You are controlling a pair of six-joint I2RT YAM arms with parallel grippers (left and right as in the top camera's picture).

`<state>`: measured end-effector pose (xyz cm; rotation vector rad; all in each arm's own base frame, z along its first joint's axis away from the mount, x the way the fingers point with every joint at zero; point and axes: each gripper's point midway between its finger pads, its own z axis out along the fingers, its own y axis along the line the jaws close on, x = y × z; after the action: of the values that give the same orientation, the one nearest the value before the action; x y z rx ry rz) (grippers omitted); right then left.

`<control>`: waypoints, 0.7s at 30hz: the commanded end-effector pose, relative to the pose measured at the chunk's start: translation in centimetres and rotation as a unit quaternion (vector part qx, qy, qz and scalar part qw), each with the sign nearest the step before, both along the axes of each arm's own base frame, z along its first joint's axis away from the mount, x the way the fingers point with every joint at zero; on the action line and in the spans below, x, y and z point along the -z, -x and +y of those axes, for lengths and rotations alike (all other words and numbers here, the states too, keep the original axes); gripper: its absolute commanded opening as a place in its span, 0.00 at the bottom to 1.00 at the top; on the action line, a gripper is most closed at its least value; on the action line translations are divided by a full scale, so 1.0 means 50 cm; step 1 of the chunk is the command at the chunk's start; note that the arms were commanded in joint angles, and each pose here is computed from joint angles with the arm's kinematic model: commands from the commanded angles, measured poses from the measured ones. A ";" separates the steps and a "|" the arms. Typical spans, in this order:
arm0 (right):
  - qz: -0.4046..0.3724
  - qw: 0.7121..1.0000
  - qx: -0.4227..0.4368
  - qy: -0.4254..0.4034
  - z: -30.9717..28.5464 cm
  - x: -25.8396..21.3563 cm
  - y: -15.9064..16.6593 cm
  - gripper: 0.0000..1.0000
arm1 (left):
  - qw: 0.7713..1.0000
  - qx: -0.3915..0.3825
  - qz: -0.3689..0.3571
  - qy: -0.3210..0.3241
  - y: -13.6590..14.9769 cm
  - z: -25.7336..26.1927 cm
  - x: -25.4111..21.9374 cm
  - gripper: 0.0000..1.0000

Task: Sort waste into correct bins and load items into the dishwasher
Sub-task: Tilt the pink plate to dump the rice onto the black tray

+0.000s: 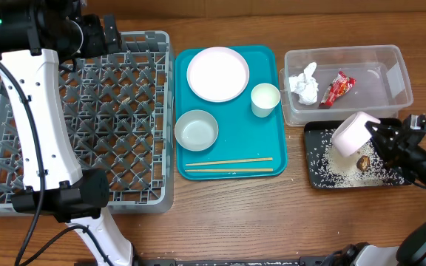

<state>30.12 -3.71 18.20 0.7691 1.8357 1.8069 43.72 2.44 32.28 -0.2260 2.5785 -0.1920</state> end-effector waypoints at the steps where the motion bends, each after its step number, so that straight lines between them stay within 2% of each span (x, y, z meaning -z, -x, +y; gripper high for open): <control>1: 0.007 0.999 -0.010 0.048 0.014 -0.010 -0.002 0.04 | 1.000 -0.004 -0.017 -0.002 0.007 -0.002 -0.025 1.00; 3: -0.002 0.996 -0.020 0.083 0.031 -0.033 -0.001 0.04 | 1.000 -0.004 -0.017 -0.002 0.007 -0.002 -0.025 1.00; 6: -0.002 0.983 -0.041 0.177 0.070 -0.078 0.005 0.04 | 1.000 -0.004 -0.017 -0.002 0.007 -0.002 -0.025 1.00; 12: -0.006 0.946 -0.082 0.314 0.171 -0.154 0.007 0.04 | 1.000 -0.004 -0.017 -0.002 0.007 -0.002 -0.025 1.00; 13: -0.014 0.933 -0.102 0.345 0.220 -0.166 0.001 0.04 | 1.000 -0.004 -0.017 -0.002 0.007 -0.002 -0.025 1.00; 21: -0.002 0.863 -0.148 0.484 0.411 -0.079 -0.025 0.04 | 1.000 -0.004 -0.017 -0.002 0.007 -0.002 -0.025 1.00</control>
<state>29.60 16.11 24.77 -0.0115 2.4956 1.0319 43.72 2.41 32.28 -0.2254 2.5786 -0.1926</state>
